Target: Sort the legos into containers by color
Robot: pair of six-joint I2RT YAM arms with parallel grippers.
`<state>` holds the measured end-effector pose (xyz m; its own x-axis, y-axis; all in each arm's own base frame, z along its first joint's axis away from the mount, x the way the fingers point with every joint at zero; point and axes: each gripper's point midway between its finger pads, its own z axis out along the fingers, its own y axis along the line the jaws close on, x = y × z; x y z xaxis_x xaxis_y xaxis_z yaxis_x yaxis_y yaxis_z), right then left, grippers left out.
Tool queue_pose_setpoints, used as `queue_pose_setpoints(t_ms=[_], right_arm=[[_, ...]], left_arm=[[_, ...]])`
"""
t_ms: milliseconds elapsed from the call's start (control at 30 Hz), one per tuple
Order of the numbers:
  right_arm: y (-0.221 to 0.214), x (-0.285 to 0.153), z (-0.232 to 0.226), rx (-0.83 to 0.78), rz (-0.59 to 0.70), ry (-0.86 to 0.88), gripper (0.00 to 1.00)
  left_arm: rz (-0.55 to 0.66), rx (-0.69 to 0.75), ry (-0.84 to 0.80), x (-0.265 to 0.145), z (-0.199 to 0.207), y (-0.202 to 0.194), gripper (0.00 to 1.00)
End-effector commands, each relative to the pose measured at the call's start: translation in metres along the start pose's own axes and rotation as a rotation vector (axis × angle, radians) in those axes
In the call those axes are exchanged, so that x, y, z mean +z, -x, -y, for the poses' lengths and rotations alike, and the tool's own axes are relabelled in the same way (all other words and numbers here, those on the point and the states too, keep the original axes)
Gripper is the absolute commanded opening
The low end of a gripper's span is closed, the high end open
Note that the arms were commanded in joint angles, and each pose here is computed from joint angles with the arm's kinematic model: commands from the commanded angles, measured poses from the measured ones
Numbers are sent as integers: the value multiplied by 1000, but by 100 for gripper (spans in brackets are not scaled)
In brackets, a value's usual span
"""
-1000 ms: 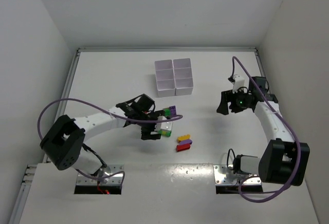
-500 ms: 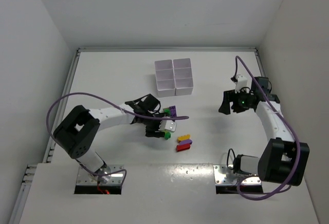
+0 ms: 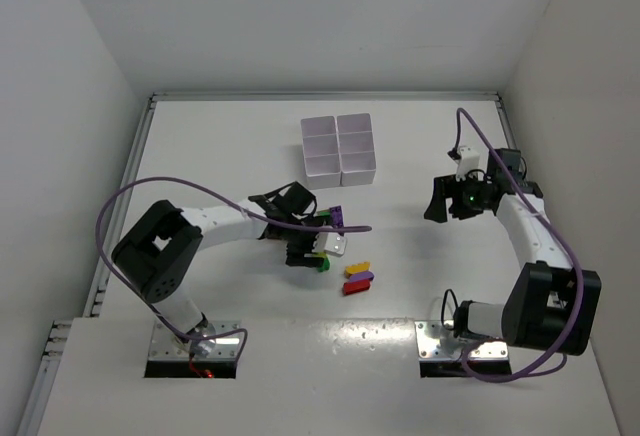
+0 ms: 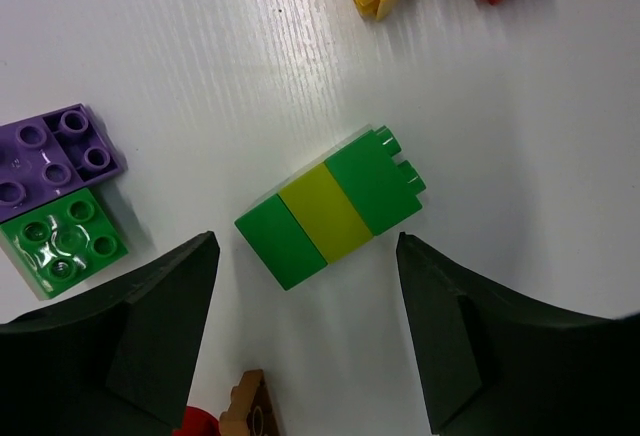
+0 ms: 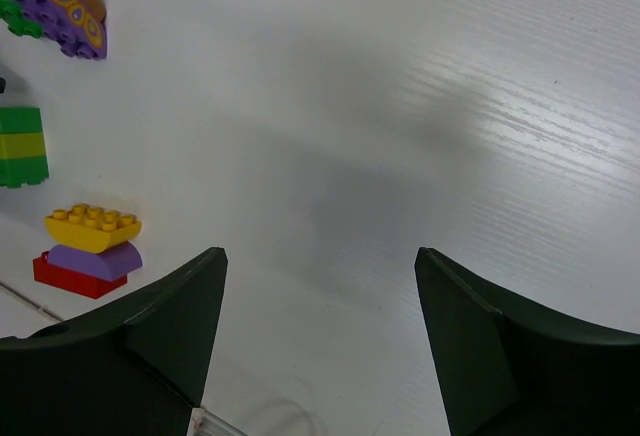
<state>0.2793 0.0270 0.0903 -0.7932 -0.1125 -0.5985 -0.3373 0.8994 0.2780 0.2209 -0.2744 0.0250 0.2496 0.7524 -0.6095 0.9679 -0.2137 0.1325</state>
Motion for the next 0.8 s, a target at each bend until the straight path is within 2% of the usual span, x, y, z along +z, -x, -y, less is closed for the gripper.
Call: queue_pose_setpoints(t_ms=[0, 167, 333, 433, 667, 767], right_arm=[[23, -3, 2, -31, 61, 5, 77], [23, -3, 2, -31, 61, 5, 77], [26, -7, 1, -40, 75, 0, 77], [26, -8, 4, -34, 78, -6, 77], [23, -8, 4, -23, 76, 0, 77], [23, -8, 4, -22, 76, -1, 77]], left_arm=[[42, 97, 20, -2, -13, 20, 79], [41, 143, 21, -2, -15, 20, 87], [34, 259, -9, -6, -12, 20, 88], [34, 356, -82, -8, -3, 20, 88], [32, 525, -187, -9, 4, 24, 82], [21, 568, -263, -6, 11, 21, 76]])
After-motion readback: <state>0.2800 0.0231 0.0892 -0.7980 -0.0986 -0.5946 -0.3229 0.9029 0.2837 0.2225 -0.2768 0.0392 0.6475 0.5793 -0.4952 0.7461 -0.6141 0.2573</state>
